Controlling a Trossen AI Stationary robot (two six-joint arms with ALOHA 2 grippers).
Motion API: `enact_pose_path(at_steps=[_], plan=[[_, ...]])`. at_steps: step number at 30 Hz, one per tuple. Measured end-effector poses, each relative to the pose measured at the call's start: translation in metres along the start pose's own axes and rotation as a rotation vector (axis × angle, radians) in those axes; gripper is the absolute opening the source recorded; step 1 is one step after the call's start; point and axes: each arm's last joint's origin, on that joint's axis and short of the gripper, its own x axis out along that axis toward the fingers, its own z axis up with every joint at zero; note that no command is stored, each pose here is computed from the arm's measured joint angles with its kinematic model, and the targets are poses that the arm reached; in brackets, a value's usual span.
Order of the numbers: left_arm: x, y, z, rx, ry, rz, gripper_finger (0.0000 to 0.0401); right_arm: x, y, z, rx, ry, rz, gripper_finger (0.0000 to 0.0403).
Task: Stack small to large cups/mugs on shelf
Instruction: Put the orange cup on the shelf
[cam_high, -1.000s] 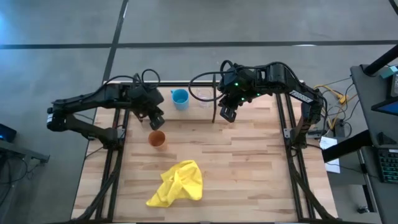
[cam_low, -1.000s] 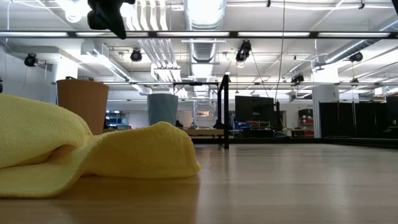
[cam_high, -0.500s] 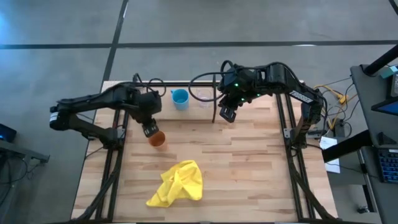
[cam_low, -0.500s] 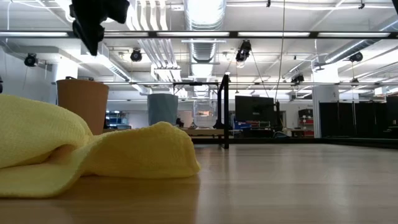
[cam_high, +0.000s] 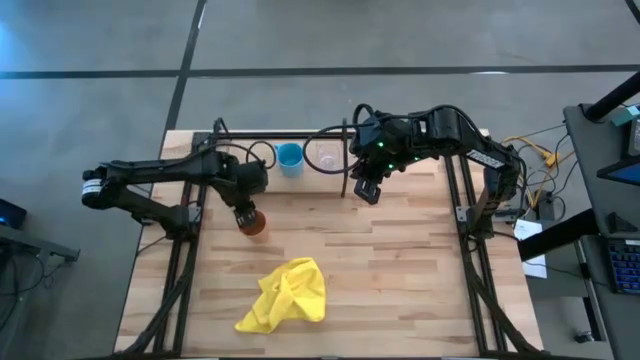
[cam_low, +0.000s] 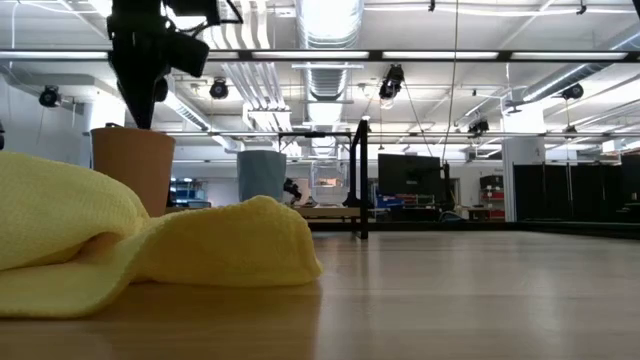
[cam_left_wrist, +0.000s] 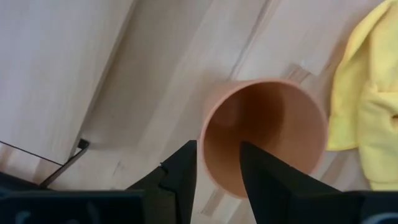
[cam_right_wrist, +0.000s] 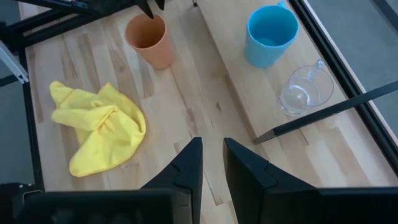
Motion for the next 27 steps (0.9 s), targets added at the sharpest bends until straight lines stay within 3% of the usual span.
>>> enact_pose_path(at_steps=[9,19,27], plan=[[0.028,0.004,-0.009,0.003,0.053,0.018,0.0107,0.0,0.0,0.0,0.0,0.0,0.0,0.0059],[0.03,0.004,-0.006,0.003,0.016,0.02,0.0106,0.0,0.0,0.0,-0.002,-0.001,0.0,0.0059],[0.044,0.005,-0.01,0.0,0.03,0.024,0.0048,0.0,0.0,0.0,-0.003,-0.002,0.0,0.0059]])
